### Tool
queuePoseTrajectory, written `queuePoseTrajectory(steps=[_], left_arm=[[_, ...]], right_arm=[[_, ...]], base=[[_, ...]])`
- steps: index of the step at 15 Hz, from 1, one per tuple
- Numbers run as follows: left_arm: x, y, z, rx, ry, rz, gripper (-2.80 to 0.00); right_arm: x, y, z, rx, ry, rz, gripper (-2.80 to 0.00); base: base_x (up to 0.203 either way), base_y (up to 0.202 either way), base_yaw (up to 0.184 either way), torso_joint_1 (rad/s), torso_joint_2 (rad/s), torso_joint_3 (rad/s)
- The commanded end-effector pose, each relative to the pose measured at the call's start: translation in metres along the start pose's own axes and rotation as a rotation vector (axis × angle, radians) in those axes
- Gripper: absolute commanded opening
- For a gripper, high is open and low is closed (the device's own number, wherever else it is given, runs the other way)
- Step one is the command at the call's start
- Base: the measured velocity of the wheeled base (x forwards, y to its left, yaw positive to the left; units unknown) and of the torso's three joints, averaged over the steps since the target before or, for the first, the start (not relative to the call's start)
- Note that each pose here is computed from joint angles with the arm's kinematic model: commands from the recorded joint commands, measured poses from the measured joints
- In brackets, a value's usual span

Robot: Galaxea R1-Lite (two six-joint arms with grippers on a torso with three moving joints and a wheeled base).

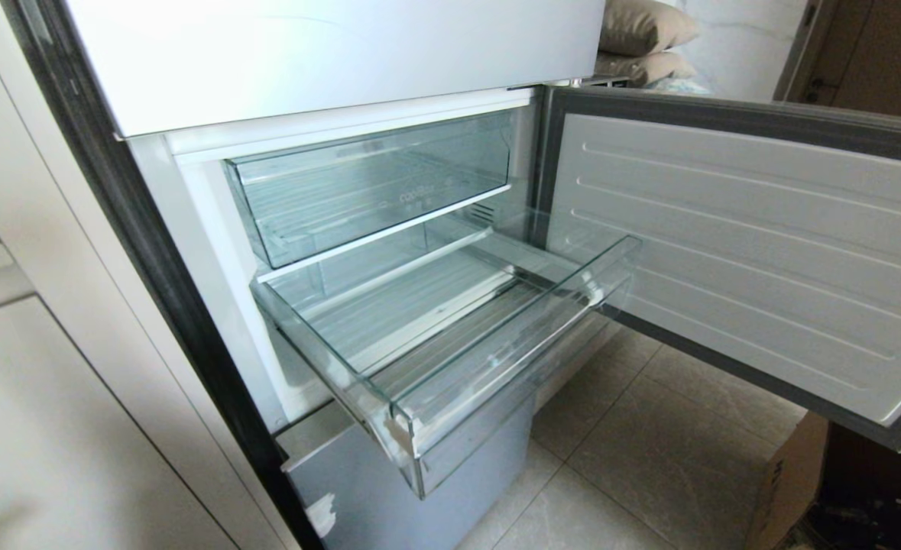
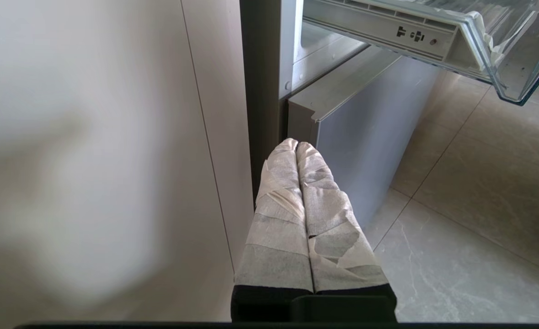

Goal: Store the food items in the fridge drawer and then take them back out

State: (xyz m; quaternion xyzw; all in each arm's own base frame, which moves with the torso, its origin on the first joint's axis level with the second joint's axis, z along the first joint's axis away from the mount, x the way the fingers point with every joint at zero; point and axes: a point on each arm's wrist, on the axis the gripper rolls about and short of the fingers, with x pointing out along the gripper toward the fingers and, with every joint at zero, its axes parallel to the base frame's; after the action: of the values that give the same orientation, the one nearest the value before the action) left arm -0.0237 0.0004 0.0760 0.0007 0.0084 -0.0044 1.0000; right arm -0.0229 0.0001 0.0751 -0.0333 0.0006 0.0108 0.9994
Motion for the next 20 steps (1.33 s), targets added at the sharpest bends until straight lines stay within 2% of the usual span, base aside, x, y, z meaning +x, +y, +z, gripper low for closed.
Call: queuePoseTrajectory(steps=[1,4,16,19,20], left_arm=[[0.0000,0.0000,-0.0001,0.000,0.000,0.001,-2.80],[0.0000,0.0000,-0.0001,0.000,0.000,0.001,-2.80],[0.0000,0.0000,-0.0001,0.000,0.000,0.001,-2.80],[0.0000,0.0000,-0.0001,0.000,0.000,0.000,-2.80],[0.0000,0.0000,-0.0001,-0.001,0.000,0.000,-2.80]], right_arm=[[0.0002,0.0000,-0.0004,0.011,0.003,-0.001,-2.80],[0.0002,-0.0001,-0.0004,0.024,0.003,-0.005,-2.80],[0.0001,0.0000,0.0002,0.026,0.001,-0.001,-2.80],[0.0002,0.0001,-0.0001,0.016,0.002,0.004,-2.80],[-0.0006,-0.0003,0.0051,0.016,-0.028,0.000,-2.80]], base=[[0.000,0.000,0.000,0.000,0.00,0.000],[0.003,-0.005,0.068,0.000,0.00,0.005],[0.001,-0.008,0.174,0.001,0.00,0.003],[0.001,-0.003,0.071,0.001,0.00,0.001],[0.000,0.000,0.000,0.000,0.00,0.000]])
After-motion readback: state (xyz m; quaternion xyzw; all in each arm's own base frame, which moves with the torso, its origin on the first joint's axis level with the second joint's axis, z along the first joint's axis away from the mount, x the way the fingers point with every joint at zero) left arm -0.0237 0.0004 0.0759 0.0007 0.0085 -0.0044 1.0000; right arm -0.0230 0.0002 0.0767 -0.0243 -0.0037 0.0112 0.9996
